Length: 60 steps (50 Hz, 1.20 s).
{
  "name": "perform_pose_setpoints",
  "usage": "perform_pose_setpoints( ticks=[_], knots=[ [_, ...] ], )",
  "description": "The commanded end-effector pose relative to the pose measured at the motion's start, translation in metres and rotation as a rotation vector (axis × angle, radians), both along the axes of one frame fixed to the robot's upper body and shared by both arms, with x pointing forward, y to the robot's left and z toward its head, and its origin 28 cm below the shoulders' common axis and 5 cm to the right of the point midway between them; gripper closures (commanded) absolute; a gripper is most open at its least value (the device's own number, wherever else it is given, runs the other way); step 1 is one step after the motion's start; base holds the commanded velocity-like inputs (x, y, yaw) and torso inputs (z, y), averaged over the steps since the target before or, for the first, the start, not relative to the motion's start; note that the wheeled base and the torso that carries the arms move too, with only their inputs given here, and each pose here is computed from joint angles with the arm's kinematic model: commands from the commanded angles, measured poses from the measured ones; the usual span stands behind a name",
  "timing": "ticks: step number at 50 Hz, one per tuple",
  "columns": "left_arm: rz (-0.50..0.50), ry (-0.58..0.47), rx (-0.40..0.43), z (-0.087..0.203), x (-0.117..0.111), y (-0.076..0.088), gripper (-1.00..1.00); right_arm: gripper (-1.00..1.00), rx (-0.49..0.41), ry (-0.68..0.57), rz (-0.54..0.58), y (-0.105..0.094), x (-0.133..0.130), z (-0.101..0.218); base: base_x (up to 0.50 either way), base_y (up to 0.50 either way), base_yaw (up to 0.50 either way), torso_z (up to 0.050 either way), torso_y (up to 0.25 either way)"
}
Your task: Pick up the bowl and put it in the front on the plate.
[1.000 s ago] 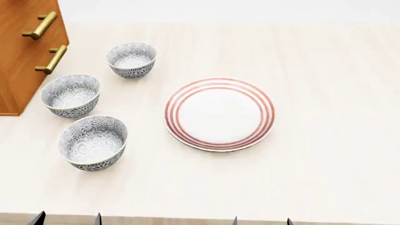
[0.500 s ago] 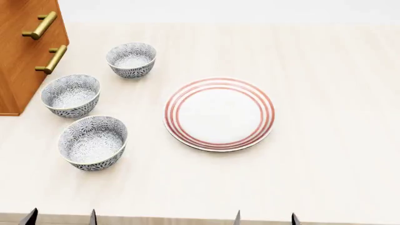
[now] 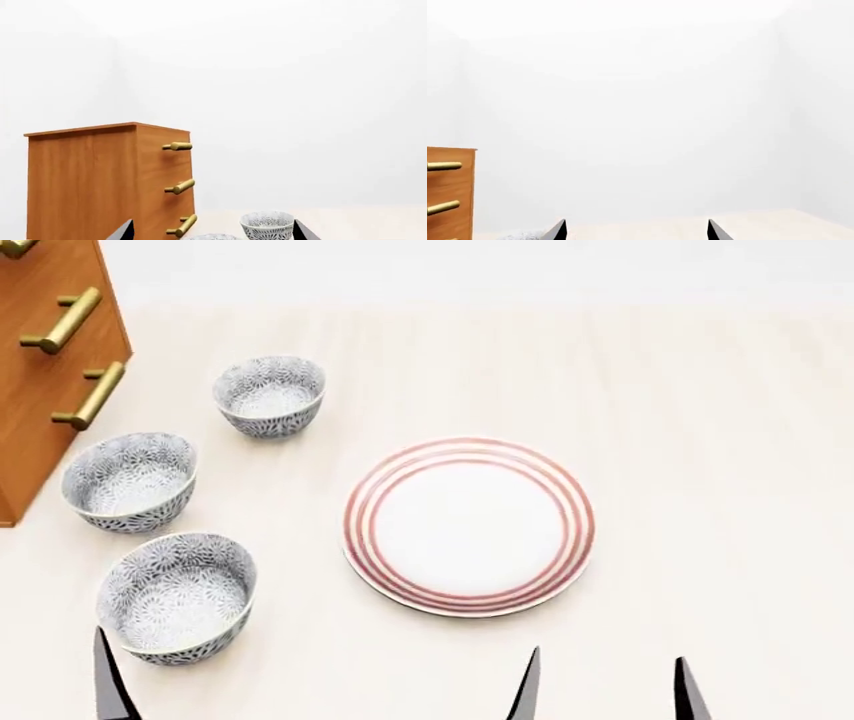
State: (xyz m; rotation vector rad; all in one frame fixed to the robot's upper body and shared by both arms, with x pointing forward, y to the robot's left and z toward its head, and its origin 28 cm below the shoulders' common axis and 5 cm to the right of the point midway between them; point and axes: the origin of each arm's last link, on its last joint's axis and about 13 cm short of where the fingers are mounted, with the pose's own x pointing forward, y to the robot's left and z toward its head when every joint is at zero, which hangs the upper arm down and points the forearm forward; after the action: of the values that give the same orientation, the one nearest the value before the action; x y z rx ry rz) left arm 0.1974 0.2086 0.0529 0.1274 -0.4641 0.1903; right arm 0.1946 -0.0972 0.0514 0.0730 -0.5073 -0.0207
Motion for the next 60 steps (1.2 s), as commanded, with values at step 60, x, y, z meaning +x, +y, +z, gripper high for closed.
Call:
perform_pose_setpoints(
  ticks=[60],
  knots=[
    [0.014, -0.069, 0.035, 0.0028, -0.0034, -0.0009, -1.0, -1.0, -0.024, -0.053, 0.037, 0.0023, -0.0033, 0.0035, 0.38, 0.07, 0.0, 0.0, 0.0]
  ],
)
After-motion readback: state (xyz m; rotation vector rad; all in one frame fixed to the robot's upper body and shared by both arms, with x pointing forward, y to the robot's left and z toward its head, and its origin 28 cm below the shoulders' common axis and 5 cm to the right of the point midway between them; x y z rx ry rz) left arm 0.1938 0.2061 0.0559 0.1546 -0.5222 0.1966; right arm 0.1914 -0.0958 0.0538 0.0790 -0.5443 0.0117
